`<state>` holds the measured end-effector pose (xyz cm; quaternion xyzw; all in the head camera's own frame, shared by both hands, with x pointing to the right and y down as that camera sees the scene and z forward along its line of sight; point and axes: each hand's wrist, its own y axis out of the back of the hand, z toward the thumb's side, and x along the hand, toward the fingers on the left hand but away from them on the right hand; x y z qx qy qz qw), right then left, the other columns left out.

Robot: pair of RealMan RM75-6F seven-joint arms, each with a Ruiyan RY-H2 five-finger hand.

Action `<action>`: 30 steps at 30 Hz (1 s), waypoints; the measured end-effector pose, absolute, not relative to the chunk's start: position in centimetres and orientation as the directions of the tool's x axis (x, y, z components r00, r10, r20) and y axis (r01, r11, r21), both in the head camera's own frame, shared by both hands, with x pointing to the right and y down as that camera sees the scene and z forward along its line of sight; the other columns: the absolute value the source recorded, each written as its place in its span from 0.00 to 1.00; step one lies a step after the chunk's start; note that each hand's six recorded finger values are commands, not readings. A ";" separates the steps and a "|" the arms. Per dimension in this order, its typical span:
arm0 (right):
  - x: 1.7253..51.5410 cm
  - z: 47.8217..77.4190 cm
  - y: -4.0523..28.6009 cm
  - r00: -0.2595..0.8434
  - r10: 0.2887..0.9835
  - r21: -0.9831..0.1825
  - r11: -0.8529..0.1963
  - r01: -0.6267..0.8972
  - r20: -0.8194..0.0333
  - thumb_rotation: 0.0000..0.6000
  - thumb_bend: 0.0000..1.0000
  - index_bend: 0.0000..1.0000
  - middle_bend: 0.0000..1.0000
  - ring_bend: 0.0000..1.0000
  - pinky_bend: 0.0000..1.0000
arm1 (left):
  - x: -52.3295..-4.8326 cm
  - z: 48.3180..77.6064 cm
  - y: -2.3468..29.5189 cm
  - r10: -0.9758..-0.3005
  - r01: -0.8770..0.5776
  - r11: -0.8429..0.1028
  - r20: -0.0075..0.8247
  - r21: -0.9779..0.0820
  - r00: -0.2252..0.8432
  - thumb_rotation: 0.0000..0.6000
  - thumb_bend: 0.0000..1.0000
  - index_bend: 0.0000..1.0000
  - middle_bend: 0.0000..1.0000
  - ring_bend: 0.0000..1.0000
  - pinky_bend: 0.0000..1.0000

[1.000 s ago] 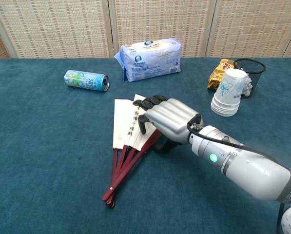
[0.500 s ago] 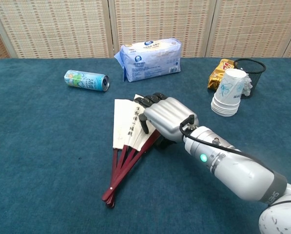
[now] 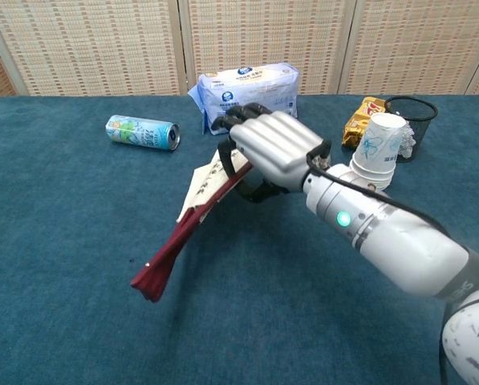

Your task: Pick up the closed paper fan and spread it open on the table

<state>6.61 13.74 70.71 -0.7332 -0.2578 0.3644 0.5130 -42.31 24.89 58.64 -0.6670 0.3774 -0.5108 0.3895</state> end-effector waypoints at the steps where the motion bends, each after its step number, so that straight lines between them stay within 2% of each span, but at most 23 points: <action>1: 6.4 69.8 13.4 0.607 0.752 -0.941 -0.338 0.019 -0.258 1.00 0.57 0.72 0.11 0.00 0.02 | -42.3 58.7 24.8 -0.902 -0.113 -0.410 0.385 -0.905 0.195 1.00 0.42 0.01 0.01 0.00 0.13; 3: 6.1 68.3 13.0 0.613 0.753 -0.942 -0.334 0.042 -0.239 1.00 0.57 0.72 0.11 0.00 0.02 | -42.2 58.9 24.7 -0.904 -0.138 -0.408 0.379 -0.902 0.199 1.00 0.44 0.05 0.03 0.00 0.14; 8: 5.3 63.6 11.4 0.615 0.763 -0.939 -0.328 0.102 -0.200 1.00 0.57 0.72 0.11 0.00 0.03 | -42.0 60.2 24.1 -0.908 -0.243 -0.410 0.368 -0.879 0.199 1.00 0.46 0.30 0.13 0.01 0.16; 10: 5.1 61.7 10.7 0.606 0.771 -0.932 -0.338 0.132 -0.194 1.00 0.57 0.73 0.11 0.00 0.03 | -41.9 61.2 23.9 -0.906 -0.314 -0.420 0.375 -0.851 0.194 1.00 0.46 0.36 0.13 0.01 0.16; 14: 4.8 59.0 9.6 0.583 0.787 -0.914 -0.365 0.177 -0.202 1.00 0.57 0.73 0.12 0.00 0.03 | -41.4 63.3 24.0 -0.897 -0.445 -0.442 0.399 -0.779 0.191 1.00 0.43 0.40 0.13 0.00 0.15; 20: 4.0 57.4 8.3 0.542 0.805 -0.882 -0.415 0.224 -0.241 1.00 0.57 0.73 0.12 0.00 0.03 | -39.9 65.5 23.5 -0.876 -0.639 -0.451 0.448 -0.623 0.181 1.00 0.39 0.31 0.10 0.00 0.13; 23: 3.2 57.1 8.1 0.525 0.809 -0.861 -0.444 0.250 -0.265 1.00 0.57 0.73 0.12 0.00 0.03 | -39.1 66.3 23.3 -0.862 -0.745 -0.429 0.478 -0.511 0.168 1.00 0.38 0.31 0.09 0.00 0.13; 27: 1.5 56.8 8.3 0.514 0.810 -0.833 -0.474 0.286 -0.284 1.00 0.57 0.73 0.12 0.00 0.03 | -37.7 67.4 22.6 -0.845 -0.871 -0.344 0.520 -0.350 0.125 1.00 0.38 0.24 0.05 0.00 0.12; 30: 0.4 56.6 8.5 0.505 0.813 -0.819 -0.484 0.309 -0.290 1.00 0.57 0.73 0.12 0.00 0.03 | -36.9 68.2 22.0 -0.837 -0.914 -0.284 0.540 -0.288 0.090 1.00 0.38 0.19 0.01 0.00 0.11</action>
